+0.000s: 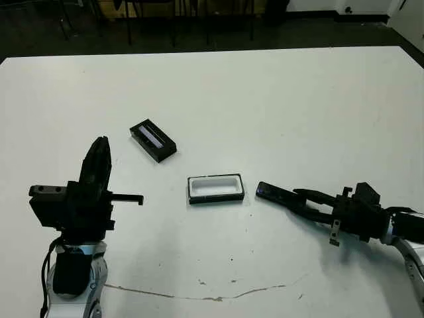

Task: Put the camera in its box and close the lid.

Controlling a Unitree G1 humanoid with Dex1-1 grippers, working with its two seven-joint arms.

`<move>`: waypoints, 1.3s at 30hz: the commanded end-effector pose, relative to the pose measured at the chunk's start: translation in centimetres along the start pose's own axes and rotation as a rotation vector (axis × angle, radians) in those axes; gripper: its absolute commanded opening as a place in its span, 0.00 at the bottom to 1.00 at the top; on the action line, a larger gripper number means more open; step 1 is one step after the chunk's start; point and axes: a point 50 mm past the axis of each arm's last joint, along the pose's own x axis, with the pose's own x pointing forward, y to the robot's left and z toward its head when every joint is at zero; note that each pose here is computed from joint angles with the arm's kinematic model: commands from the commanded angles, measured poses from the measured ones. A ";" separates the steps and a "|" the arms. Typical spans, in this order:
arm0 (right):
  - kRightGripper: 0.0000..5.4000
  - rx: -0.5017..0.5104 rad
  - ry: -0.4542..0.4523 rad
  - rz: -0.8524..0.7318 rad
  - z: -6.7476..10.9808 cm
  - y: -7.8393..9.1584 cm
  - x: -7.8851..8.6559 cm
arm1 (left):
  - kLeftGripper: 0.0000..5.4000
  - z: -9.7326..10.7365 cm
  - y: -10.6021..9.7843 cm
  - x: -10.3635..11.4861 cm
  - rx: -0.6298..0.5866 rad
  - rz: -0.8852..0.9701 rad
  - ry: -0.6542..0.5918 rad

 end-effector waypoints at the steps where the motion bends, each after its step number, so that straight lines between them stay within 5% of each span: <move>1: 0.09 0.074 0.040 0.016 -0.7 0.4 -0.4 | 0.00 -0.8 0.2 -0.7 0.000 0.006 0.065; 15: 0.09 0.198 -0.009 -0.030 4.4 -1.6 -1.1 | 0.00 -1.0 0.1 -0.7 0.001 -0.001 0.066; 22: 0.09 0.243 -0.095 0.063 6.0 -3.3 0.0 | 0.00 -1.0 0.0 -0.7 0.008 0.003 0.071; 32: 0.09 0.035 -0.037 0.196 9.4 -4.3 3.8 | 0.00 -1.1 -0.1 -0.7 0.001 -0.001 0.066; 39: 0.09 -0.016 0.038 0.324 11.6 -4.4 6.2 | 0.00 -1.1 -0.1 -0.7 -0.005 -0.005 0.065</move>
